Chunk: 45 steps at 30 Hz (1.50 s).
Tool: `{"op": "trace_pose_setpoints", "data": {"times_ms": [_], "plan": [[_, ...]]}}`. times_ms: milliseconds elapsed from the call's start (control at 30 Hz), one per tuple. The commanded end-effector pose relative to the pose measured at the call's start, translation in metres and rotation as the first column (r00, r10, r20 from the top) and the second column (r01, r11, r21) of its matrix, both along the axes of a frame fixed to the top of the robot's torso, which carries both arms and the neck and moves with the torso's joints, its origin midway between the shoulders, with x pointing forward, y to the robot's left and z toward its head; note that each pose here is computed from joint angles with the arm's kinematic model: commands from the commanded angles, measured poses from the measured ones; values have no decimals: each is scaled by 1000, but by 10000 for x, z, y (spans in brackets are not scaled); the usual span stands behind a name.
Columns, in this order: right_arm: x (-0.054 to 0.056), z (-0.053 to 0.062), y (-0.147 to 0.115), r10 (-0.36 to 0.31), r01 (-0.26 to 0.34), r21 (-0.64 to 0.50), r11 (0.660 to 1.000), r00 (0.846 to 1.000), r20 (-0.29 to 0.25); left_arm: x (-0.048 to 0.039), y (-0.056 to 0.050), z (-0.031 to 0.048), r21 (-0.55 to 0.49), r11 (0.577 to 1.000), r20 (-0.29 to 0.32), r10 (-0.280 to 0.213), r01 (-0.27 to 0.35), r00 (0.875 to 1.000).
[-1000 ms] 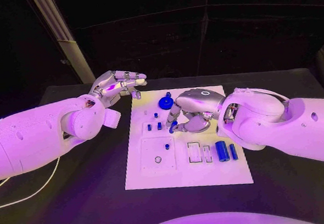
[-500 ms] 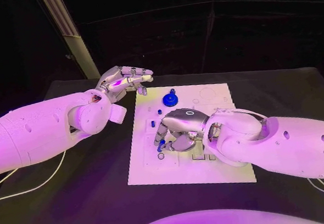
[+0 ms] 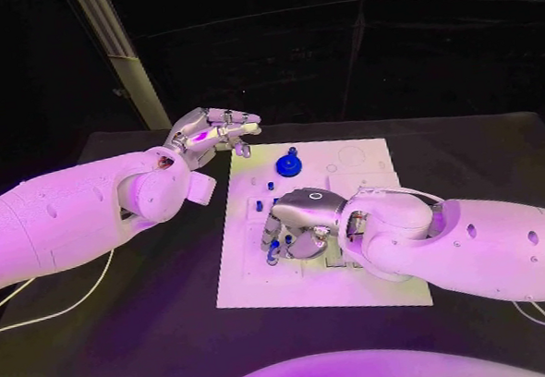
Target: Assemble the parts on the task board
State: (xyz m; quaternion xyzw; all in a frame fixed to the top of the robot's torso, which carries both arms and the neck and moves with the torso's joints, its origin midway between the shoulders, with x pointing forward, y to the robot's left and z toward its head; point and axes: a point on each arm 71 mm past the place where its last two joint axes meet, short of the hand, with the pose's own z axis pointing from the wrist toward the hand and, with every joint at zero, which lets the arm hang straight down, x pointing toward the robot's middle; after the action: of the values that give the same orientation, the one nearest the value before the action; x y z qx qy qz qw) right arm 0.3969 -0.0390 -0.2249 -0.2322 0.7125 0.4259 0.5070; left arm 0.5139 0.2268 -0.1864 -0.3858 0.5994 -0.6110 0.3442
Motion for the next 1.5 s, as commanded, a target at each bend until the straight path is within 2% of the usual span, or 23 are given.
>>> {"op": "trace_pose_setpoints", "data": {"times_ms": [33,633,1167,1500], "plan": [[-14,-15,15,21,-21,-31,999,1000,4,-1,-14,18,-12,1000,9,-5,5,1000],[10,-59,7,11,-10,-59,998,1000,15,2,-14,17,-11,1000,7,-6,6,1000],[-33,-69,82,25,-22,-58,998,999,44,3,-19,15,-11,1000,5,-9,9,1000],[-28,-32,76,19,-19,-3,1000,998,66,2,-15,14,-10,1000,3,-9,9,1000]]}}
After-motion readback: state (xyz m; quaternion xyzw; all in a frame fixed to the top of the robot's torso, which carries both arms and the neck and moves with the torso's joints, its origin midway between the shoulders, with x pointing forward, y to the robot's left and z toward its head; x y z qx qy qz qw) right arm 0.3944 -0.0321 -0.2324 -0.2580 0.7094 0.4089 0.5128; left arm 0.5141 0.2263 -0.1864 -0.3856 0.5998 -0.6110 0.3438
